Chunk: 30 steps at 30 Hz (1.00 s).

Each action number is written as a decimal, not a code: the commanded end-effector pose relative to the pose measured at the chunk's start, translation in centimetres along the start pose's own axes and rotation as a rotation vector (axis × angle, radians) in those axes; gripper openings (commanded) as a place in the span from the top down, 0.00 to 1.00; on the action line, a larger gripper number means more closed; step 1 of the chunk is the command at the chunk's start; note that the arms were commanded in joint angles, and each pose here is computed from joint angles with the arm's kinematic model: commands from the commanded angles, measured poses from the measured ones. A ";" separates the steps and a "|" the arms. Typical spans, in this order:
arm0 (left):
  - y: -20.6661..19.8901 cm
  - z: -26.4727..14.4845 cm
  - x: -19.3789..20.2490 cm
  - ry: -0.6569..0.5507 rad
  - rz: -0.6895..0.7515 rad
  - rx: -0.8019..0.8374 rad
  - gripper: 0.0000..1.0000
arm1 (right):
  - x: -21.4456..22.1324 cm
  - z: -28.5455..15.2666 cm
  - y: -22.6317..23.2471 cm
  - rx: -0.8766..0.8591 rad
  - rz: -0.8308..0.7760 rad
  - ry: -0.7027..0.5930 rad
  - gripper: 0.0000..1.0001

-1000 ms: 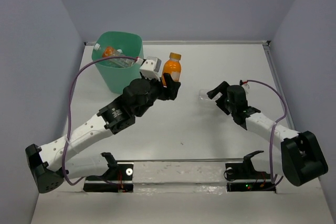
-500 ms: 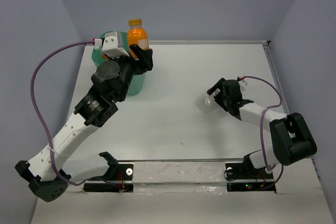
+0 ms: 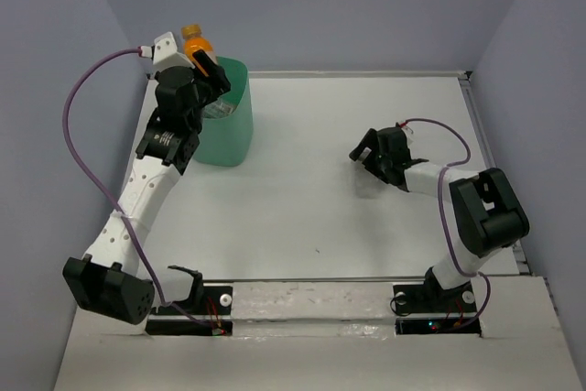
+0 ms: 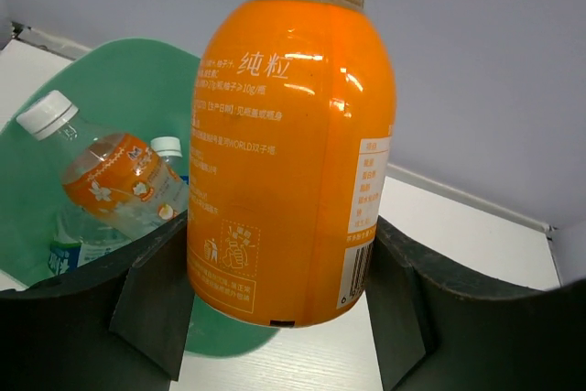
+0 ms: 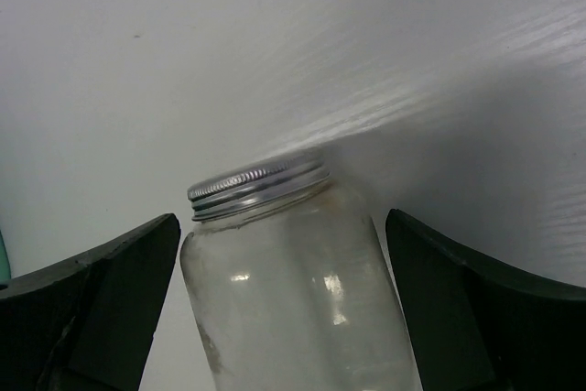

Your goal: Put the plastic bottles in the bin

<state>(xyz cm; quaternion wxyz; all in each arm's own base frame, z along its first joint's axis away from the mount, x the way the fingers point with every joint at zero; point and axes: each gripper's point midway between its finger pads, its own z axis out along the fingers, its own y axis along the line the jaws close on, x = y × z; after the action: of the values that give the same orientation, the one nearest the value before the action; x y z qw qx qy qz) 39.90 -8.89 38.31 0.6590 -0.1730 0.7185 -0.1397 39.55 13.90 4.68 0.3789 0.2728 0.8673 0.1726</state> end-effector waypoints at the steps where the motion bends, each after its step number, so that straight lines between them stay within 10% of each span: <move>1: -0.3 1.6 -3.3 -0.070 -0.067 0.041 0.59 | -0.9 0.2 2.1 -0.080 -0.053 0.000 0.04; 12: 1.3 6.2 1.7 0.049 -0.103 0.025 0.59 | -1.5 -1.6 2.9 -0.137 -0.105 -0.019 0.38; 20: 2.7 5.5 4.0 0.134 -0.147 -0.041 0.57 | -1.7 -2.7 3.5 -0.177 -0.130 -0.020 0.44; 24: 3.2 5.4 4.9 0.155 -0.156 -0.052 0.50 | -1.6 -2.9 3.8 -0.198 -0.142 -0.015 0.52; 30: 3.9 5.0 5.1 0.154 -0.141 -0.077 0.15 | -1.9 -4.0 4.8 -0.235 -0.154 -0.025 0.54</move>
<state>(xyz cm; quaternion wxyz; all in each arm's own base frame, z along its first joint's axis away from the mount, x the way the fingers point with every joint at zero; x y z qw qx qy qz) 45.40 -8.21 29.15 0.5602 -0.2330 0.7777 -0.1648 38.98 15.68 7.88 0.3965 0.1808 0.8737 0.2164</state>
